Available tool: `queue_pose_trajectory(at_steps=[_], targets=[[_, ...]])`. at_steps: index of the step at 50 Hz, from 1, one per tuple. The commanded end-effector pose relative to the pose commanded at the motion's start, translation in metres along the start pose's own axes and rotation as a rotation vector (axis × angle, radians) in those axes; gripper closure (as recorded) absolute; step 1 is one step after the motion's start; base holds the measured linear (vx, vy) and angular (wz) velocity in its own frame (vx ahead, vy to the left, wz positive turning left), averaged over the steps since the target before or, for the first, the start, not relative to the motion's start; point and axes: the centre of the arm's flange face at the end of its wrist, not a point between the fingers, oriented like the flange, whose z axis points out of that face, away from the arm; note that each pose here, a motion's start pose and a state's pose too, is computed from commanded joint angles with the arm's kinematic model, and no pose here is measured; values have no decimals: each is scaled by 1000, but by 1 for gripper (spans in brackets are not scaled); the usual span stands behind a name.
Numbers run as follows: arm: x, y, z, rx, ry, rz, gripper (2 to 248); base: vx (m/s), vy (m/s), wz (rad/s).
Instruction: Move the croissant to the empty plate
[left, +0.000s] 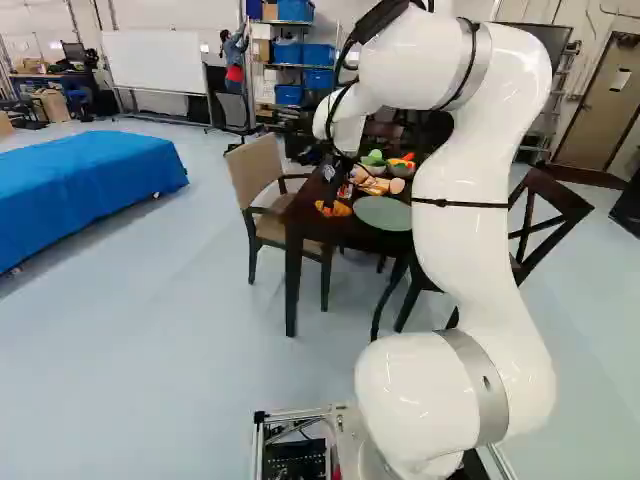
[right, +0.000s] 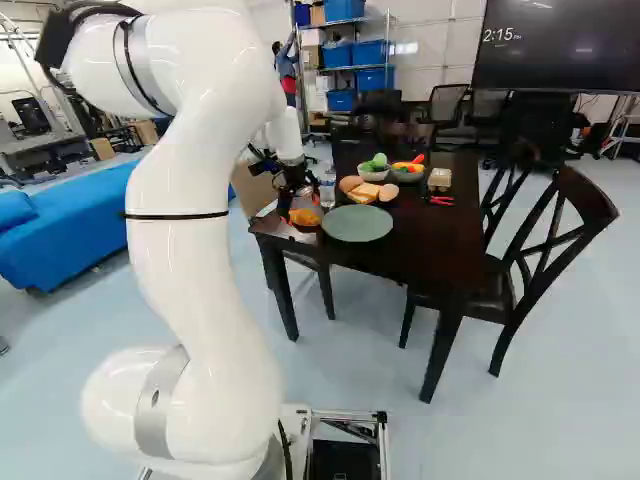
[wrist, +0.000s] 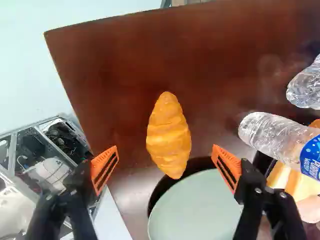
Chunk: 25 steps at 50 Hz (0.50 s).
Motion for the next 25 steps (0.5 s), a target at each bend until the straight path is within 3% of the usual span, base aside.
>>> queue_pose_trajectory(at_steps=[11,12,16,17,25], targets=[[0,0,0,0,0,0,7,0,0,0],[0,0,0,0,0,0,21,0,0,0],[0,0,0,0,0,0,21,0,0,0],[0,0,0,0,0,0,33,0,0,0],[0,0,0,0,0,0,45,0,0,0]])
